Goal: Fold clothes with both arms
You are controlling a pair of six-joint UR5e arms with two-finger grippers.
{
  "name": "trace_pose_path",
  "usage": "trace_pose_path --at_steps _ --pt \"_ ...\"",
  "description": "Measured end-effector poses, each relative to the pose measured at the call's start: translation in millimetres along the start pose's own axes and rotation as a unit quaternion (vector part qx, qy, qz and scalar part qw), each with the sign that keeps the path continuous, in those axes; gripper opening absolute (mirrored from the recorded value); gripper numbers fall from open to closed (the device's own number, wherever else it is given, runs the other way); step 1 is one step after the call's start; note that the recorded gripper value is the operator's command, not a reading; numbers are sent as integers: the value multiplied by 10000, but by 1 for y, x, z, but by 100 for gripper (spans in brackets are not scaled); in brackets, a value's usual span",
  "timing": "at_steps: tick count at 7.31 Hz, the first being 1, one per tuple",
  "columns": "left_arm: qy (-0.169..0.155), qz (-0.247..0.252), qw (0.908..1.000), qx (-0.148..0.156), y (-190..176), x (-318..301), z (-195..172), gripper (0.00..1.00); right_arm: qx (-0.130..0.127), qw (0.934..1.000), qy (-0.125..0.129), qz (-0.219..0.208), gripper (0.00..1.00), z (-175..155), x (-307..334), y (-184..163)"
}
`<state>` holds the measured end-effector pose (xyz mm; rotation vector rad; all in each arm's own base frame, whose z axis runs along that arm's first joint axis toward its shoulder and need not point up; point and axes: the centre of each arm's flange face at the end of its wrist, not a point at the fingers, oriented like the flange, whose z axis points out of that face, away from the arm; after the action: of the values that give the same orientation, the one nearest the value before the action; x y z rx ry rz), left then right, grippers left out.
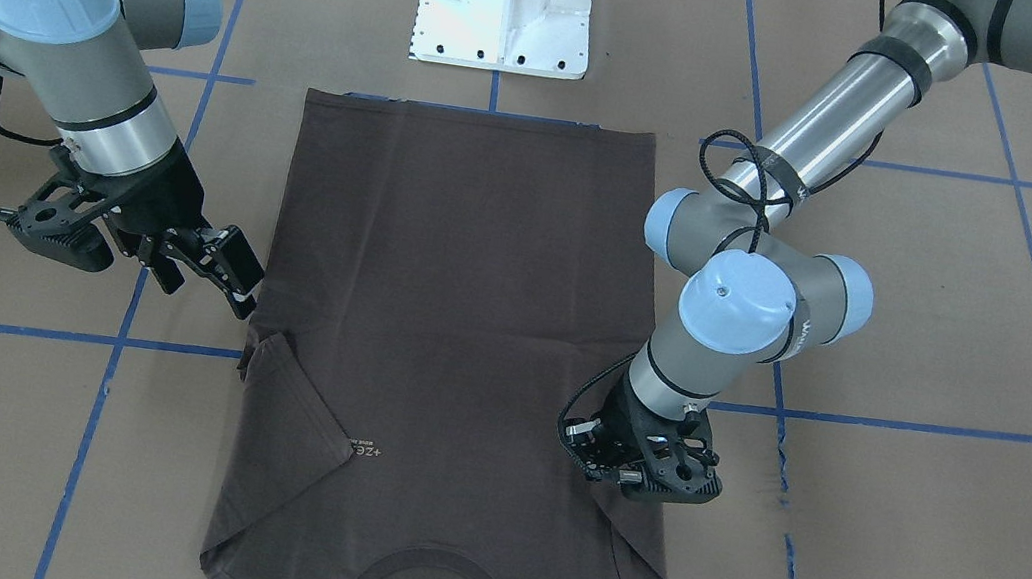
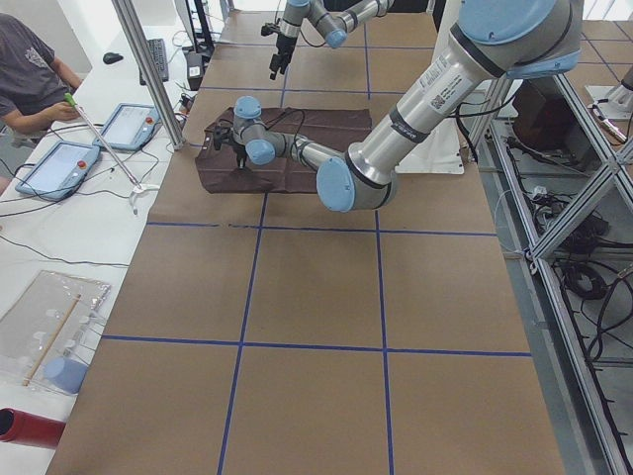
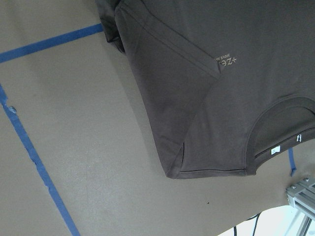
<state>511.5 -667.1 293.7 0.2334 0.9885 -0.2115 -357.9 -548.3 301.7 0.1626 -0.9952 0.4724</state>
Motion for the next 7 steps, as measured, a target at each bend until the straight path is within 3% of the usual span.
trace_pose_path --at_steps 1,2,3,5,7 --pt "23 26 10000 -18 5 2 3 2 2 10000 -7 3 100 0 -1 0" --pt "58 57 10000 -31 10 4 5 57 4 10000 1 6 100 0 0 0" --pt "82 77 9999 -38 13 5 6 75 4 10000 12 8 100 1 0 0" --pt "204 76 9998 -9 15 15 -5 77 -149 9998 -120 0 100 -12 -3 7" --pt "619 -7 9981 25 41 19 -48 69 -573 9980 -256 96 100 -43 23 46"
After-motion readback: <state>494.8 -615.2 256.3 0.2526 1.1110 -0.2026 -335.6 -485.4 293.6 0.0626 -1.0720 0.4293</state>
